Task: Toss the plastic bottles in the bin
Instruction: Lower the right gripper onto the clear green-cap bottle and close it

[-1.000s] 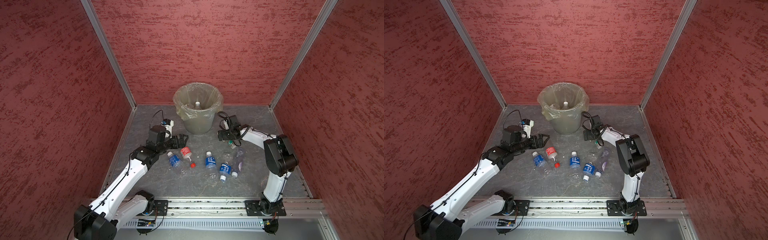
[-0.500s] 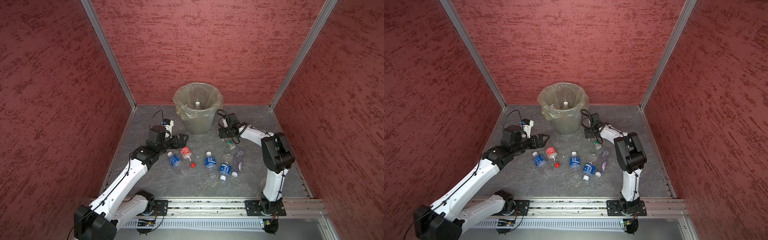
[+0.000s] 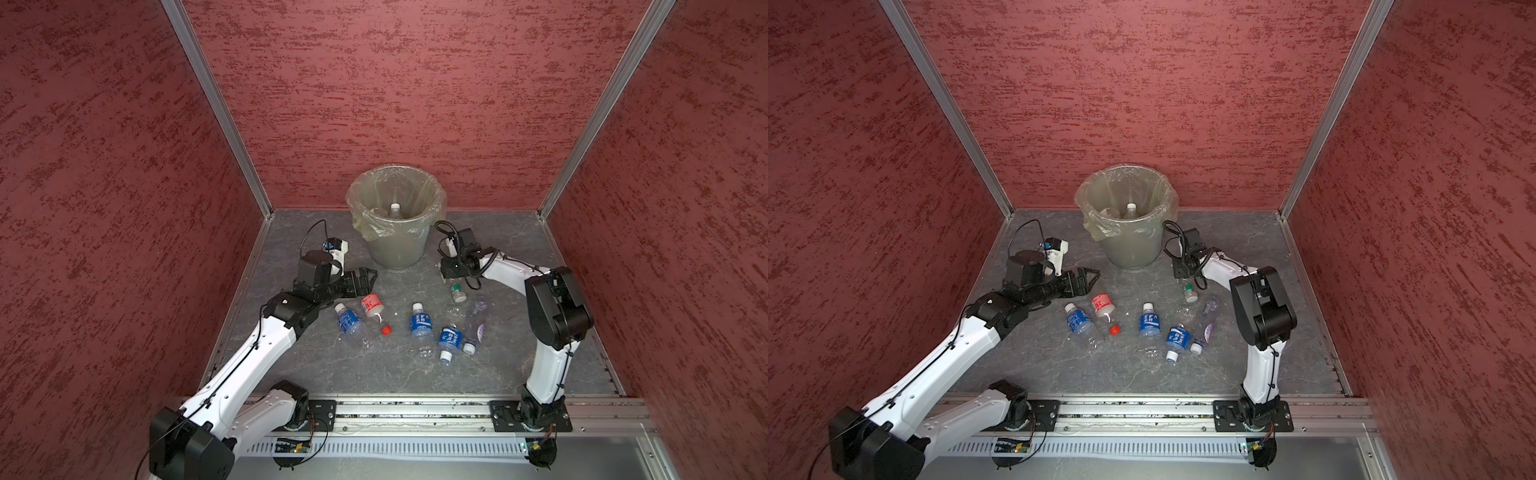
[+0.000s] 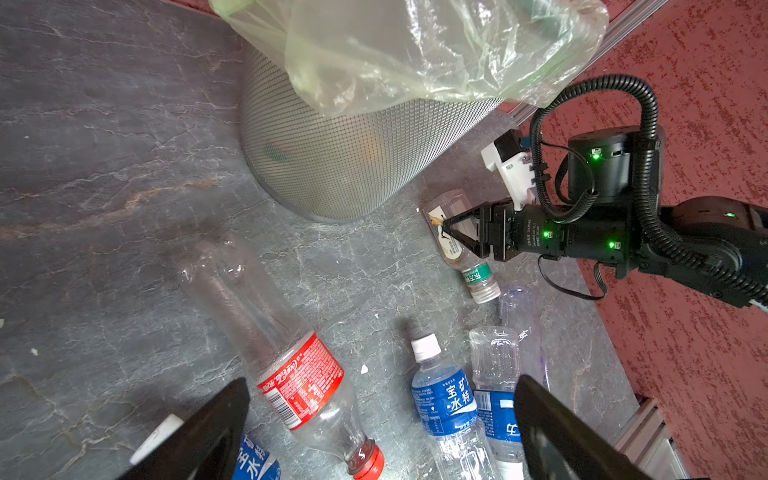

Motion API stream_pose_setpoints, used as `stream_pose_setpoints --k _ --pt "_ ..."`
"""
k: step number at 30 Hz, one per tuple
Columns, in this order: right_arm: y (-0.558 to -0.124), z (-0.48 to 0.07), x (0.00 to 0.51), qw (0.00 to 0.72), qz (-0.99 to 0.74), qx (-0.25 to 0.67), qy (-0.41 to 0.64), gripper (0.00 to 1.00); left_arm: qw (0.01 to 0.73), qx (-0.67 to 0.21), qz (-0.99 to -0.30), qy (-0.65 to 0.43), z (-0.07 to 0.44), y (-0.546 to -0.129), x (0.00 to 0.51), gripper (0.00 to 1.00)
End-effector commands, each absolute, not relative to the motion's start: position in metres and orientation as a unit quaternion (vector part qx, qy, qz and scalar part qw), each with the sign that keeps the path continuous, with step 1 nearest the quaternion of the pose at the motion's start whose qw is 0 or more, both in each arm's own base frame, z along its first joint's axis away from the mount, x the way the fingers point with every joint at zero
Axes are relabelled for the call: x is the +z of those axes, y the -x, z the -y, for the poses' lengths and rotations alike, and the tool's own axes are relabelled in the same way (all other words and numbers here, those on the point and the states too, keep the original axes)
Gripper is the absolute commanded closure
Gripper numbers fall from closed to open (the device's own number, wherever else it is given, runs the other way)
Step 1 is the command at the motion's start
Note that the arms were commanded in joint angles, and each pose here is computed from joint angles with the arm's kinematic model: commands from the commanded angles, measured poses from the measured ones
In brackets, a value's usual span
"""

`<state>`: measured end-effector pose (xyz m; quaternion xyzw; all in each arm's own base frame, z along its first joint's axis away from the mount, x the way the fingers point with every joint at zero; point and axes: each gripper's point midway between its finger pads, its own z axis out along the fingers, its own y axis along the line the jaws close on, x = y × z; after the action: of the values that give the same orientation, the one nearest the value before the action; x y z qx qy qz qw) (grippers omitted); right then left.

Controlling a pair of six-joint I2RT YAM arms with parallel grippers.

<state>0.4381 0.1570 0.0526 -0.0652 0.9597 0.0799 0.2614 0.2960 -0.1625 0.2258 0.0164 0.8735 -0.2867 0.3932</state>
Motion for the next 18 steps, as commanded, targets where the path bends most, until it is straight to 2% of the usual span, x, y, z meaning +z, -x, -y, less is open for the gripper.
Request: stream_pose_setpoints --k 1,7,18 --pt "-0.438 -0.15 0.072 0.287 -0.953 0.078 0.049 0.57 0.394 -0.295 -0.87 -0.017 0.164 -0.296 0.227 0.01" --pt "-0.43 -0.142 0.097 0.318 -0.944 0.077 0.029 0.57 0.392 -0.296 -0.871 -0.018 0.165 -0.296 0.228 0.0" --pt "-0.394 -0.126 0.185 0.416 -0.903 0.104 -0.008 0.61 0.389 -0.297 -0.872 -0.02 0.167 -0.295 0.226 0.01"
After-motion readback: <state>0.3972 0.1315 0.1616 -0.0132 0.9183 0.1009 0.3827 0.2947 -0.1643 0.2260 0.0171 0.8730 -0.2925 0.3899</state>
